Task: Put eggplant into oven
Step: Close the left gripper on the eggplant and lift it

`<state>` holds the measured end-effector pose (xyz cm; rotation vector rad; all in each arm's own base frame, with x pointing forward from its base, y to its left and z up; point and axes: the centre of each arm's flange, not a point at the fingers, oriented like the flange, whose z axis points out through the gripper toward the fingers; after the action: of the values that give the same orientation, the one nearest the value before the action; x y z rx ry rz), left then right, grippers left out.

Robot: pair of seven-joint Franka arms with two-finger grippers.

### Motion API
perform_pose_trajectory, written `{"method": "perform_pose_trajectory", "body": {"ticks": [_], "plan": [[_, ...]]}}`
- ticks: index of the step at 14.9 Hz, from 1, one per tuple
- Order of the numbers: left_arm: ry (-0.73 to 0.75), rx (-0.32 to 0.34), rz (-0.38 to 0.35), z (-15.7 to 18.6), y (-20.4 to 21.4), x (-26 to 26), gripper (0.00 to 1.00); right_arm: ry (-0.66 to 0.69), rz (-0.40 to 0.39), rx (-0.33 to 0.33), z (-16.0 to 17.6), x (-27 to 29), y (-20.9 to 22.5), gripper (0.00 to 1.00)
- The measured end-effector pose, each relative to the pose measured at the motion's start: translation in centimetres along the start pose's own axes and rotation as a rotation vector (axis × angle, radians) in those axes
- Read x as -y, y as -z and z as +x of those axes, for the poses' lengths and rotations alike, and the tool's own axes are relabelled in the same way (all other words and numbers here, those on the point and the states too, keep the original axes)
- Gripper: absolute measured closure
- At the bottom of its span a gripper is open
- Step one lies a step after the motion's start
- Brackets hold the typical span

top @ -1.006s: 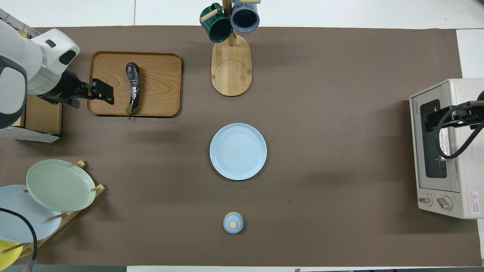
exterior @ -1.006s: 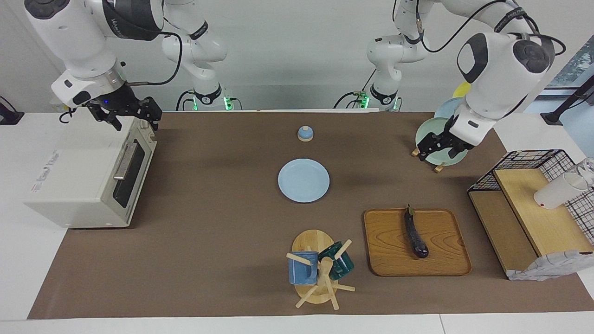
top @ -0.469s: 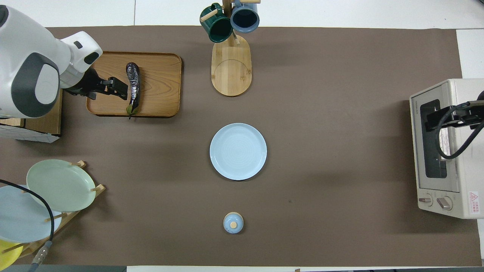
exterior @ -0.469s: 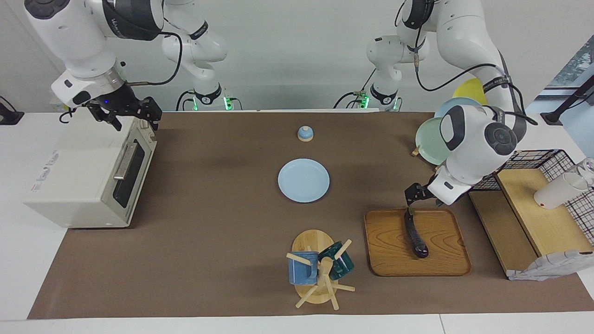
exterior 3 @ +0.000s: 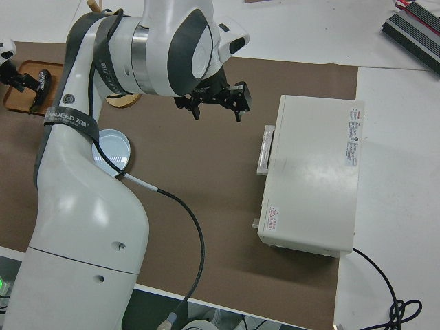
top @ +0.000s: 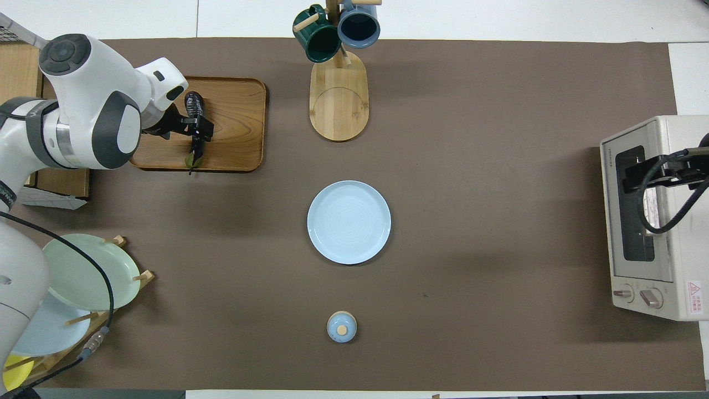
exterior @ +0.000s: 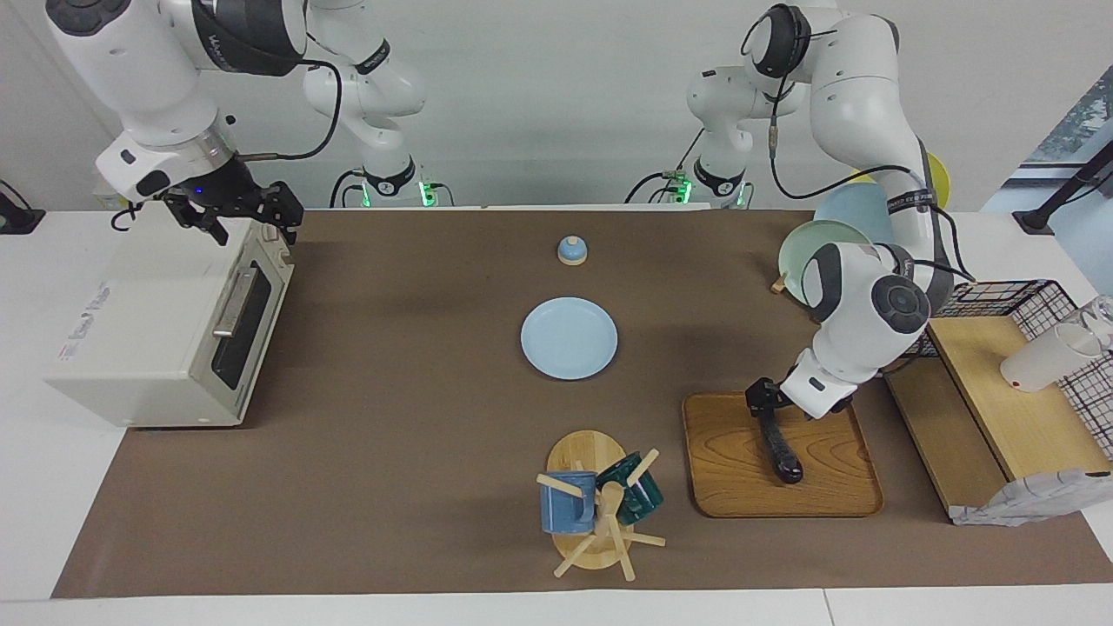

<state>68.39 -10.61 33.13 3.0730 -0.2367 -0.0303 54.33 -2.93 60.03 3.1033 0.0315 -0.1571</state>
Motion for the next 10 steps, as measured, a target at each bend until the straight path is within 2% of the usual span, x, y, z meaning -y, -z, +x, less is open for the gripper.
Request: {"method": "perform_pose_trajectory", "body": {"ticks": [4, 7, 9, 10], "plan": [[-0.005, -0.013, -0.002, -0.6, -2.5, -0.1, 0.00, 0.000, 0.000, 0.000, 0.0, 0.0, 0.0, 0.00], [-0.008, -0.015, -0.002, -0.7, -2.9, -0.1, 0.00, 0.000, 0.000, 0.000, 0.0, 0.0, 0.0, 0.00], [-0.008, -0.017, -0.002, -0.7, -2.8, -0.1, 0.02, 0.000, 0.000, 0.000, 0.0, 0.0, 0.0, 0.00], [-0.008, -0.019, -0.002, -0.6, -2.7, -0.1, 0.08, 0.000, 0.000, 0.000, 0.0, 0.0, 0.0, 0.00]]}}
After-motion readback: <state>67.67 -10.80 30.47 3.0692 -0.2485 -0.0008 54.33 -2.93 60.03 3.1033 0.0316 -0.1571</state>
